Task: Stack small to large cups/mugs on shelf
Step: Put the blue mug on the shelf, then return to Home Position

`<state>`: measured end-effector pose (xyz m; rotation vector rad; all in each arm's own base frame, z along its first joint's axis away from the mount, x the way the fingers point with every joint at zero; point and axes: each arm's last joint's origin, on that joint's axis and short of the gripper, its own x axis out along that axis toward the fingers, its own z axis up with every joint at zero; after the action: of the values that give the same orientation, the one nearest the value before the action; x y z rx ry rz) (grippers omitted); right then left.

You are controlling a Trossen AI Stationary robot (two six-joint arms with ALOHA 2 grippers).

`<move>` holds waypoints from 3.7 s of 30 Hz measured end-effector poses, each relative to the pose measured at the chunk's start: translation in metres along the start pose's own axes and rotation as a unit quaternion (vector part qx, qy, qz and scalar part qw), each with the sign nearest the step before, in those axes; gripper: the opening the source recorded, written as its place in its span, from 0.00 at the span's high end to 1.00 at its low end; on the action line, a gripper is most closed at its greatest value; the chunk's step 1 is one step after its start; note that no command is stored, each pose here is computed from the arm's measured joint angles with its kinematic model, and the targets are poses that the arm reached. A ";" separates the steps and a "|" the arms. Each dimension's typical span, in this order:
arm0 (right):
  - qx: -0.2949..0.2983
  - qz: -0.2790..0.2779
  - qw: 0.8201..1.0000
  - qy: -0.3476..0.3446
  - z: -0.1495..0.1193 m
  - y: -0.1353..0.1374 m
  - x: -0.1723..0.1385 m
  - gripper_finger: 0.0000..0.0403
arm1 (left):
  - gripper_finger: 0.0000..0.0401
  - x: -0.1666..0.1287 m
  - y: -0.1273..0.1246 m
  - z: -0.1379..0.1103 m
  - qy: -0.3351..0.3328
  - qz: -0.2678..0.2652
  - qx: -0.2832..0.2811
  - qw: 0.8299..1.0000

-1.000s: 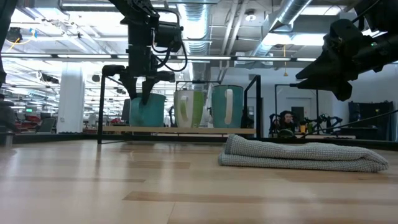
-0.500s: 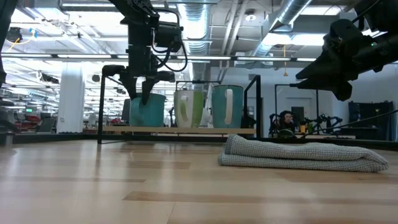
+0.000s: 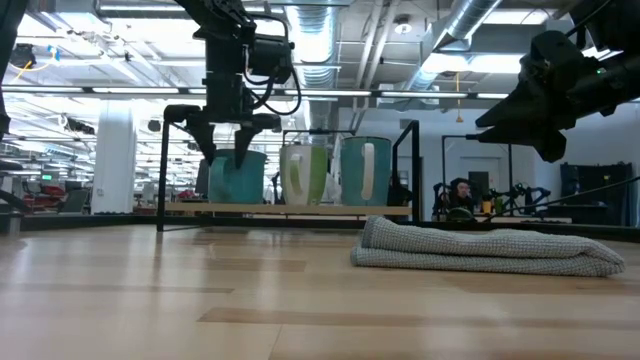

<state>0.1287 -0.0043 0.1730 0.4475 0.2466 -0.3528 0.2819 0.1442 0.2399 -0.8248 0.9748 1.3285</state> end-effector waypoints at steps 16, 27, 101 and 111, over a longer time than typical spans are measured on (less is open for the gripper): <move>-0.022 0.000 1.000 0.000 0.000 0.000 0.000 0.57 | 0.25 -0.015 0.005 -0.016 0.142 -0.036 -0.054 0.988; -0.022 0.003 1.000 0.001 0.000 0.000 0.000 0.57 | 0.25 -0.065 -0.021 -0.055 0.353 -0.198 0.090 0.910; -0.153 -0.062 0.962 -0.219 0.041 -0.003 -0.024 0.57 | 0.25 -0.042 0.165 -0.155 -0.489 -0.470 0.188 0.710; -0.175 -0.035 0.958 -0.223 0.042 -0.017 -0.038 0.57 | 0.25 -0.035 0.167 -0.153 -0.476 -0.451 0.181 0.733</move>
<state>0.0943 -0.0273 0.2152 0.0021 -0.1165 -0.4600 0.1009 0.0044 0.2211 -0.1396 -0.0725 0.4879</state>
